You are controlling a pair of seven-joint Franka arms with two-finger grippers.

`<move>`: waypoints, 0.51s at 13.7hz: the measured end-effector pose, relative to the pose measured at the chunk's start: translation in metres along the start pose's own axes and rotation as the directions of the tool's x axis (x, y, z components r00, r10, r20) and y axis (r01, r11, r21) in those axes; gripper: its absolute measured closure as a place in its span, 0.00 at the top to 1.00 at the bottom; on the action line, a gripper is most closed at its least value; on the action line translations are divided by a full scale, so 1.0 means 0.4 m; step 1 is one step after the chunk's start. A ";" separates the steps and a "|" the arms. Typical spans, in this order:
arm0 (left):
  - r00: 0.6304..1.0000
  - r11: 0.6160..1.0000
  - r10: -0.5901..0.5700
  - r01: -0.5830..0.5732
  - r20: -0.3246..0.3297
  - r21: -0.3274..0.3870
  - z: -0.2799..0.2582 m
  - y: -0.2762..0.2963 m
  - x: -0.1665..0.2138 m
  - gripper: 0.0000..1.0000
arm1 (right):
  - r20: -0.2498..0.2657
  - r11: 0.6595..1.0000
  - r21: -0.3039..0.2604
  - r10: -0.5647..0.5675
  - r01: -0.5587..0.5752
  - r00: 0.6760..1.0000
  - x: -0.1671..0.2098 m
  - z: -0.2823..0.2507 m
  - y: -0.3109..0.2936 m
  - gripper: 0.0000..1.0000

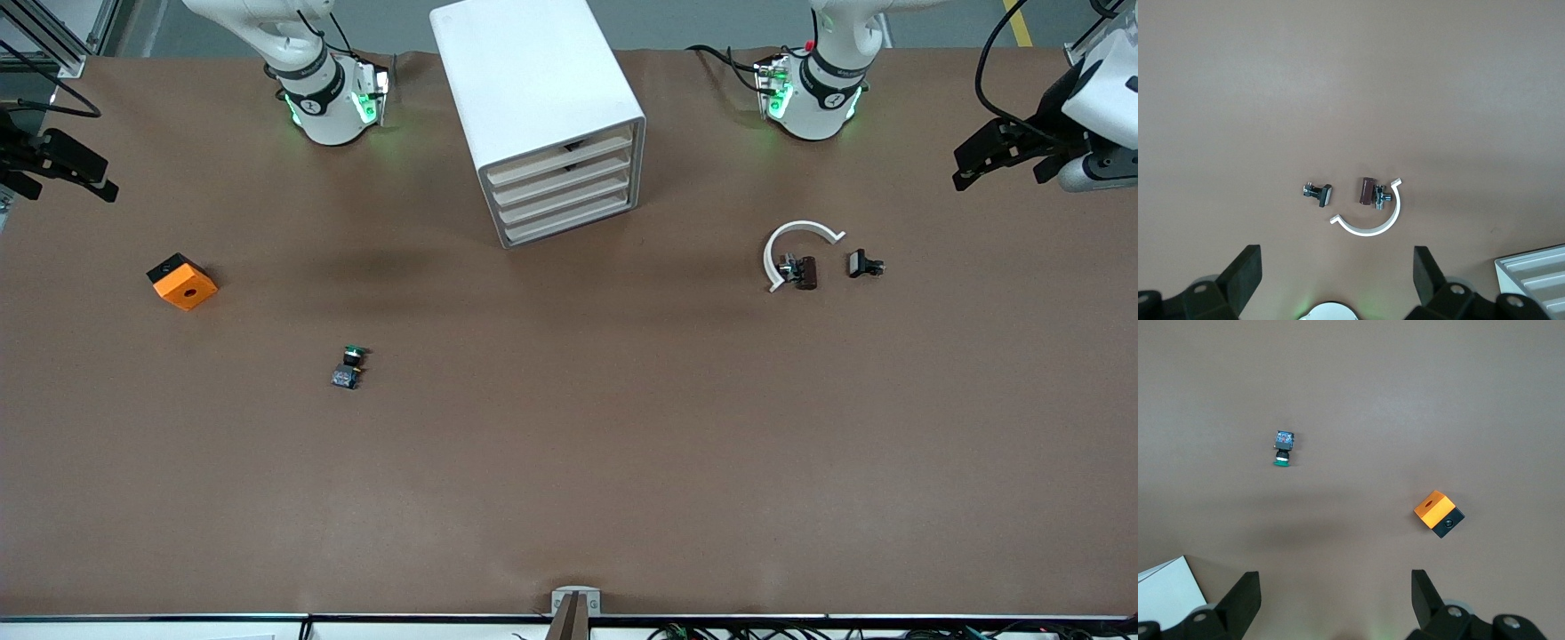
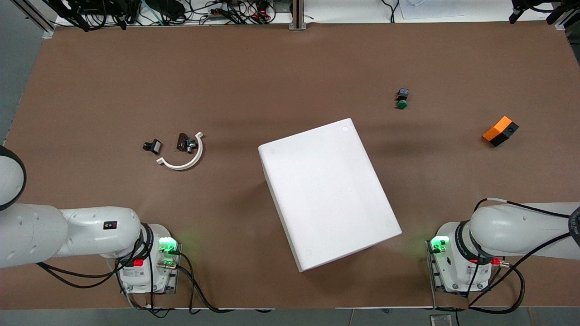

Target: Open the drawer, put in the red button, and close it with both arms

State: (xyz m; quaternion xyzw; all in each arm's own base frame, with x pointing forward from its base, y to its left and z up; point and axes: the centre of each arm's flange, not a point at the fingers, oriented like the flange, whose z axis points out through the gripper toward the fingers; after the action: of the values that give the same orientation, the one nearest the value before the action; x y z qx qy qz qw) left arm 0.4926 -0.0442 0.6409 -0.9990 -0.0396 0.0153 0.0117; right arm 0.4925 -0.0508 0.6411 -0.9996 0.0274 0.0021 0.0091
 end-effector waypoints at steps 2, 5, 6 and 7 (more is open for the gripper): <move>1.000 1.000 0.000 0.000 0.008 0.000 0.009 0.003 0.006 1.00 | -0.008 1.000 0.000 0.003 -0.003 1.000 0.000 -0.009 0.000 1.00; 1.000 1.000 0.000 0.000 0.006 -0.001 0.007 0.003 0.011 1.00 | -0.020 1.000 0.000 0.024 -0.024 1.000 0.001 -0.024 -0.002 1.00; 1.000 1.000 -0.001 0.001 0.004 -0.002 0.005 0.002 0.015 1.00 | -0.021 1.000 0.001 0.027 -0.027 0.999 0.001 -0.024 -0.003 1.00; 1.000 1.000 -0.002 0.002 0.001 -0.003 0.003 0.001 0.019 1.00 | -0.022 1.000 0.007 0.029 -0.029 0.999 0.001 -0.025 -0.004 1.00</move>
State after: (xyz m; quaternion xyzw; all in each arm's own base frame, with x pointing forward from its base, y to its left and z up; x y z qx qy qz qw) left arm 0.5002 -0.0440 0.6396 -0.9990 -0.0405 0.0159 0.0101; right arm 0.4930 -0.0493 0.6511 -0.9990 0.0420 -0.0087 0.0119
